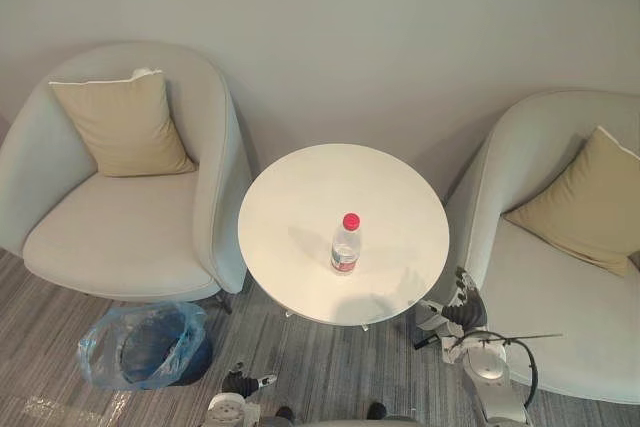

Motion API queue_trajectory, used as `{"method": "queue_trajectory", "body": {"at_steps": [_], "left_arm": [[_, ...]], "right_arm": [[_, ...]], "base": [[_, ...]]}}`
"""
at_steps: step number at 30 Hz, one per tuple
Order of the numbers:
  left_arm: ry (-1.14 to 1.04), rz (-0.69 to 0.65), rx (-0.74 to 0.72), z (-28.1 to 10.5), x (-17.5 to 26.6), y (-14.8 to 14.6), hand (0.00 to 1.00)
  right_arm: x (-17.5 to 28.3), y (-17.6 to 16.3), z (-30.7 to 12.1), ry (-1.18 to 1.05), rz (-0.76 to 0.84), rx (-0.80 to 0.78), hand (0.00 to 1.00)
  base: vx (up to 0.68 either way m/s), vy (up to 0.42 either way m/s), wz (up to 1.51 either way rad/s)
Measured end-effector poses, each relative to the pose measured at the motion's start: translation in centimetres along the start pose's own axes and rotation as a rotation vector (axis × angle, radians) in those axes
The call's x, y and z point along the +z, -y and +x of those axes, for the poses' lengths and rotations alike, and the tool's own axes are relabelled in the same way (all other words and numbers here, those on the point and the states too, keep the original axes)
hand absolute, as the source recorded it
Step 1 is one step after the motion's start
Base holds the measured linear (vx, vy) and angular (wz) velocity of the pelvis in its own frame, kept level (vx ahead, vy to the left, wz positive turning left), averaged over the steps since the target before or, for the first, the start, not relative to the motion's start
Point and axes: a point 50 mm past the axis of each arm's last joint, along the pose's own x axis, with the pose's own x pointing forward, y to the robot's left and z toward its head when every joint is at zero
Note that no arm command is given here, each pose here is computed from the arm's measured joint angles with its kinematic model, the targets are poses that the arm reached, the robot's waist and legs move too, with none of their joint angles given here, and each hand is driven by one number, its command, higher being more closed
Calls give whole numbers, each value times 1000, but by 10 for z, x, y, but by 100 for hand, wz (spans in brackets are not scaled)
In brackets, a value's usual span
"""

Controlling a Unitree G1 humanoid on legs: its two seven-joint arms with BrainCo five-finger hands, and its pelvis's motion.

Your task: Gather rubbish on tea table into small bin, then transfer packed bag to large trash can.

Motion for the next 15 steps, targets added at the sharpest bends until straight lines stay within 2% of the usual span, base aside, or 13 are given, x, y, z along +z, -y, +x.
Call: {"method": "queue_trajectory", "body": {"at_steps": [15], "left_arm": [[68,17,-22,2,21,8,0]], "right_arm": [[51,-23,32,170,-50,85,0]], "base": [[-12,0,18]]}}
